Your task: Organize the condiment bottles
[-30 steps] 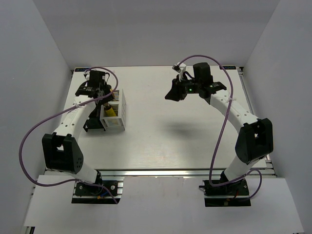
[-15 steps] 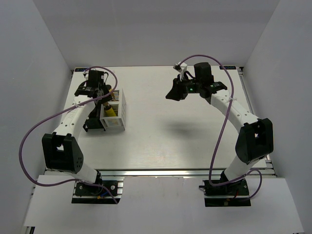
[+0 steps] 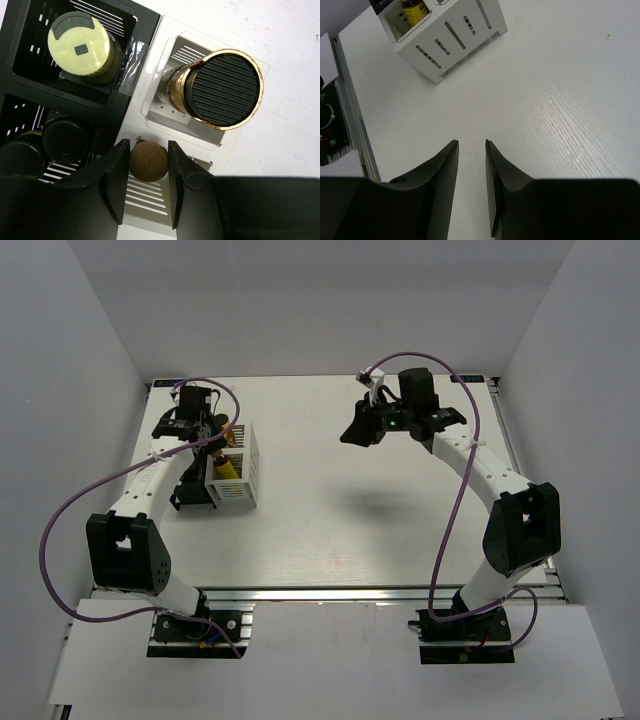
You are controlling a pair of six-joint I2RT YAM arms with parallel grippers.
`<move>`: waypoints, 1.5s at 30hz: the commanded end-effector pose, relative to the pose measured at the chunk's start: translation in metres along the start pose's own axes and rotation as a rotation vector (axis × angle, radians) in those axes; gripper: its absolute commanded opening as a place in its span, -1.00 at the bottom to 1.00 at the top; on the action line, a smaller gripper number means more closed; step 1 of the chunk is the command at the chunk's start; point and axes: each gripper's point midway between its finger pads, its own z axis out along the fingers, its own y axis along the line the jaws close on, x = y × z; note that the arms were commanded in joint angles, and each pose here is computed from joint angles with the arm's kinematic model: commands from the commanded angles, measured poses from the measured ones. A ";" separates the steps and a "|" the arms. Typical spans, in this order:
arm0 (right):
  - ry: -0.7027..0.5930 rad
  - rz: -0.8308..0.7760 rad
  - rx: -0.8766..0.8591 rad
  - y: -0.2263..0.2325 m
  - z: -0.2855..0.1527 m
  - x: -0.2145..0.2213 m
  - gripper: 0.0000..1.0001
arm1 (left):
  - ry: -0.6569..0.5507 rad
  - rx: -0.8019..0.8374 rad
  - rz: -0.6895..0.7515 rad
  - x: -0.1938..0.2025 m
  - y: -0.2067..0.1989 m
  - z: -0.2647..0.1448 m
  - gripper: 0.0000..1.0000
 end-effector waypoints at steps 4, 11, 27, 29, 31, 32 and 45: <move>-0.037 -0.023 0.000 0.003 -0.008 -0.012 -0.32 | -0.077 0.112 -0.005 -0.017 -0.012 -0.025 -0.40; -0.030 -0.017 -0.010 0.002 -0.006 -0.009 -0.33 | -0.102 0.204 0.005 -0.004 -0.013 -0.050 -0.42; -0.022 -0.019 -0.010 0.001 -0.005 -0.007 -0.33 | -0.080 0.297 0.053 0.019 -0.019 -0.051 0.12; -0.024 -0.020 -0.009 0.001 -0.005 -0.007 -0.33 | -0.074 0.303 0.056 0.019 -0.020 -0.050 0.21; -0.023 -0.018 -0.007 0.001 -0.005 -0.006 -0.33 | -0.077 0.305 0.056 0.017 -0.021 -0.050 0.25; -0.023 -0.020 -0.009 0.001 -0.005 -0.006 -0.33 | -0.077 0.306 0.060 0.017 -0.021 -0.050 0.26; -0.019 -0.044 -0.009 0.001 -0.007 -0.008 0.07 | -0.193 0.400 0.087 -0.022 -0.034 -0.103 0.67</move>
